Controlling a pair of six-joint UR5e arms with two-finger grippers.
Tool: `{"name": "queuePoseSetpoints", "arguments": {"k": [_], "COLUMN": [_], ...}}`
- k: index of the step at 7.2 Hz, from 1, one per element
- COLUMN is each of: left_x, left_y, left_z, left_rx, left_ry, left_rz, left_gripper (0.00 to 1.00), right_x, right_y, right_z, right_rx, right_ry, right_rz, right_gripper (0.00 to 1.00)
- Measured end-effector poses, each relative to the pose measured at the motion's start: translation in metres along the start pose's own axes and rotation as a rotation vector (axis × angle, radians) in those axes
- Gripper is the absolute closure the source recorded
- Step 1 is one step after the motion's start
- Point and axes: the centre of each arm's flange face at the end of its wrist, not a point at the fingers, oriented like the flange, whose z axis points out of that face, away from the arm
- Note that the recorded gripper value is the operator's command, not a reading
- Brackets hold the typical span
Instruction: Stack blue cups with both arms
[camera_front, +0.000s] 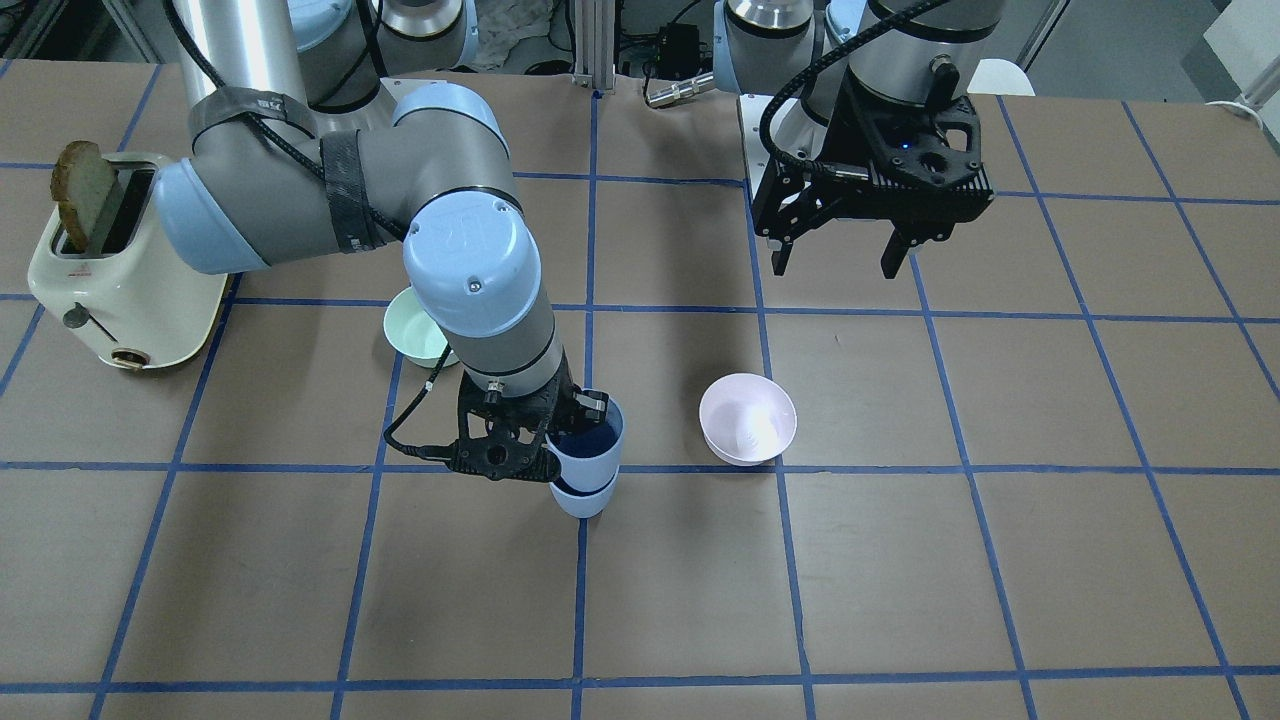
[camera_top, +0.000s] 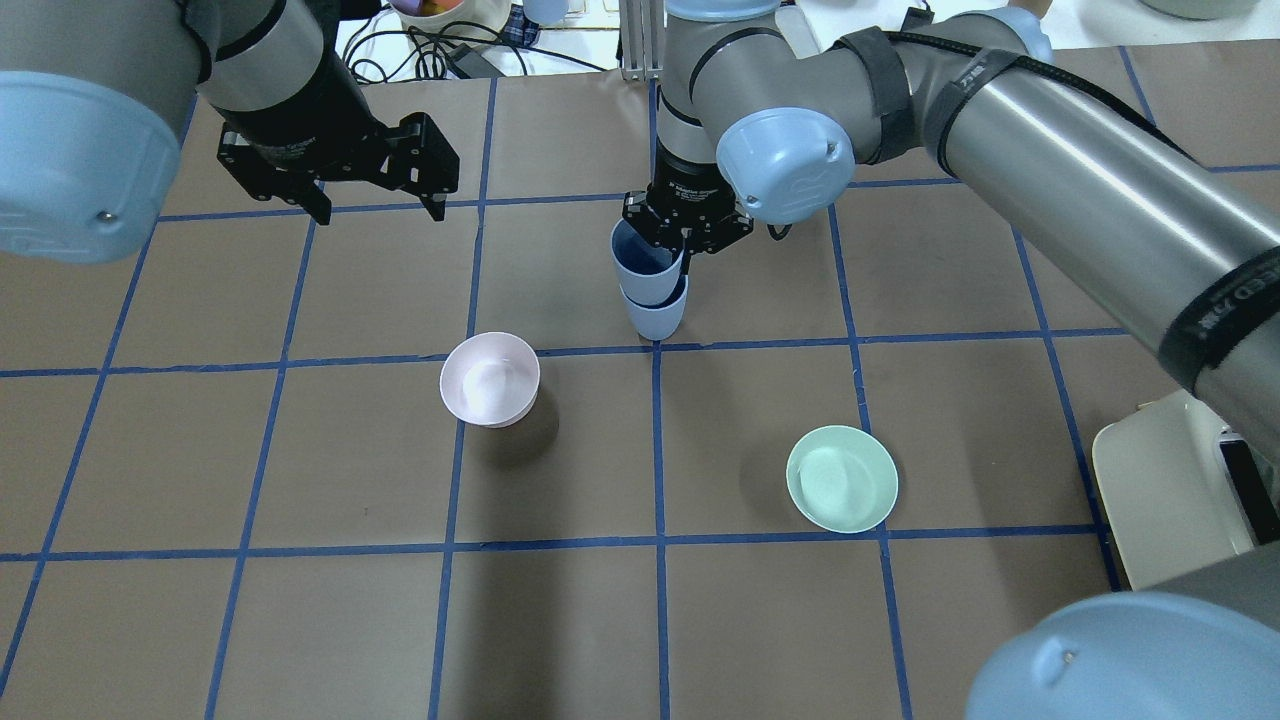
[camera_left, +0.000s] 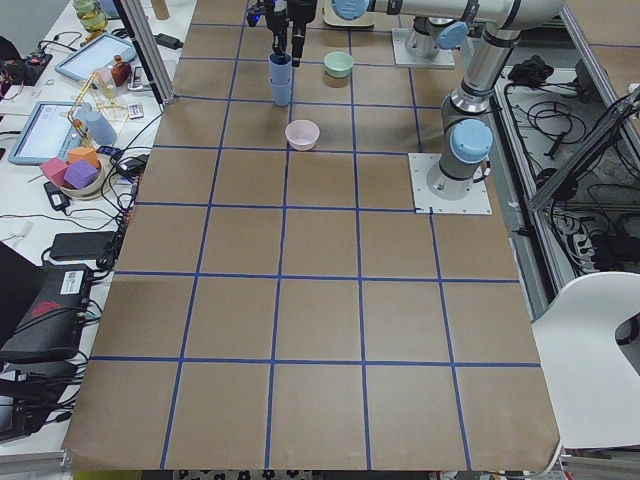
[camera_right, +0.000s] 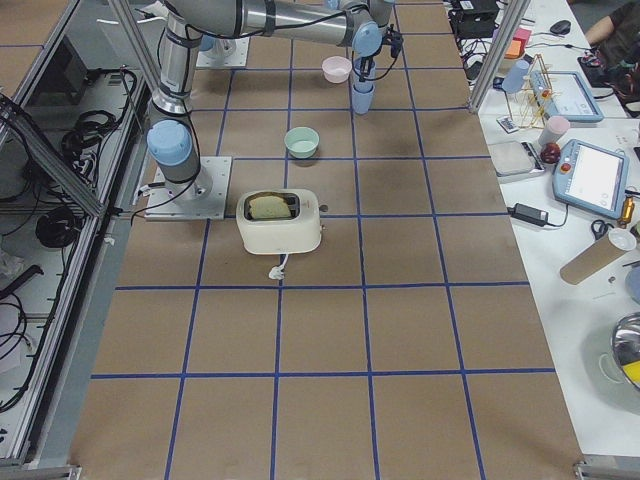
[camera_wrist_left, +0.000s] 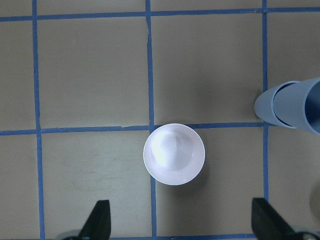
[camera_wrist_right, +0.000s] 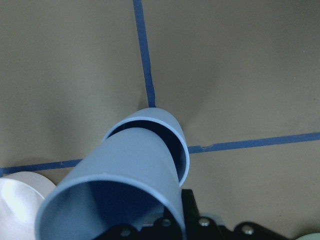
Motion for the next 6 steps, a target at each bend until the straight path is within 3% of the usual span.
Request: {"name": "queuePoseSetpoints", "arguments": {"k": [1, 2, 3, 4, 6], "left_x": [0.000, 0.000, 0.000, 0.000, 0.000], "left_y": [0.001, 0.002, 0.002, 0.002, 0.003], "left_z": [-0.001, -0.001, -0.002, -0.002, -0.002], "left_rx": [0.001, 0.002, 0.002, 0.002, 0.002], "left_ry": [0.000, 0.000, -0.001, -0.001, -0.001], "left_rz": [0.000, 0.000, 0.000, 0.000, 0.000], "left_gripper": [0.00, 0.00, 0.00, 0.00, 0.00], "right_x": [0.000, 0.003, 0.013, 0.030, 0.089], "right_y": [-0.002, -0.007, -0.016, -0.025, -0.042], "right_z": [0.005, 0.006, -0.002, -0.019, -0.069], "right_rx": [-0.009, -0.013, -0.004, 0.010, 0.061], "right_ry": [-0.003, -0.012, -0.019, -0.023, 0.012], "right_rz": [0.003, -0.022, -0.063, -0.074, -0.097], "right_gripper": [0.29, 0.20, 0.19, 0.04, 0.00]}}
